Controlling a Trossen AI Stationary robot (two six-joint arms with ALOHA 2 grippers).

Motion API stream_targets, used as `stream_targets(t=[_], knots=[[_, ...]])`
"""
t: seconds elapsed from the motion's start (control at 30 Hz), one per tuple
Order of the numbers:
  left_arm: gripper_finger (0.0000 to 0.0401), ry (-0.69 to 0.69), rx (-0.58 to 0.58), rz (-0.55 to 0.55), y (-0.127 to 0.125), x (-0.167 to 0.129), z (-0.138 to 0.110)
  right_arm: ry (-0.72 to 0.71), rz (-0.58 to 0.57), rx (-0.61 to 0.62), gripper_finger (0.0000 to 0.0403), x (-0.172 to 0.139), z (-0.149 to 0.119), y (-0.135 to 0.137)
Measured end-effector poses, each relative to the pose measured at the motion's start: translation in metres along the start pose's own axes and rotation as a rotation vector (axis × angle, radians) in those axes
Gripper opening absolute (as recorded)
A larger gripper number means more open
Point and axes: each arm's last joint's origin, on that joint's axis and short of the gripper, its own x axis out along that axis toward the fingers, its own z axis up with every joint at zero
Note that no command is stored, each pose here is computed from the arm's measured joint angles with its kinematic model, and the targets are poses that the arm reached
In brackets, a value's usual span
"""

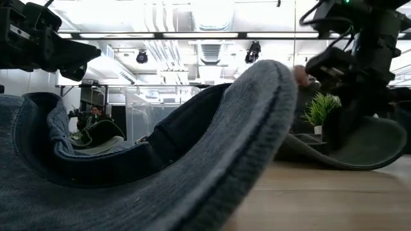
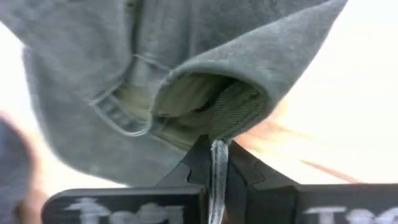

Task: Pick & Place hat
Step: Put the right gray cap into the right transparent bin

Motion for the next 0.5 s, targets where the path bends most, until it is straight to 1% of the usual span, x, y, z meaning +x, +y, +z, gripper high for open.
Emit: stream_targets(t=[0.1,0.3,0.4,0.5], knots=[[0.0048,0.0,0.0,0.001,0.0,0.0,0.0,-0.002,0.062,0.001,0.0013,-0.013,-0.001,0.004],[0.0048,0.003,-0.001,0.001,0.0,0.0,0.0,0.018,0.228,-0.007,0.0013,-0.048,-0.001,0.017],[0.0048,0.002,-0.001,0.001,0.0,0.0,0.0,0.032,0.313,-0.034,0.0013,-0.067,-0.001,0.023],[0.0048,0.002,-0.001,0.001,0.0,0.0,0.0,0.083,0.392,-0.073,0.0012,-0.086,-0.003,0.03]])
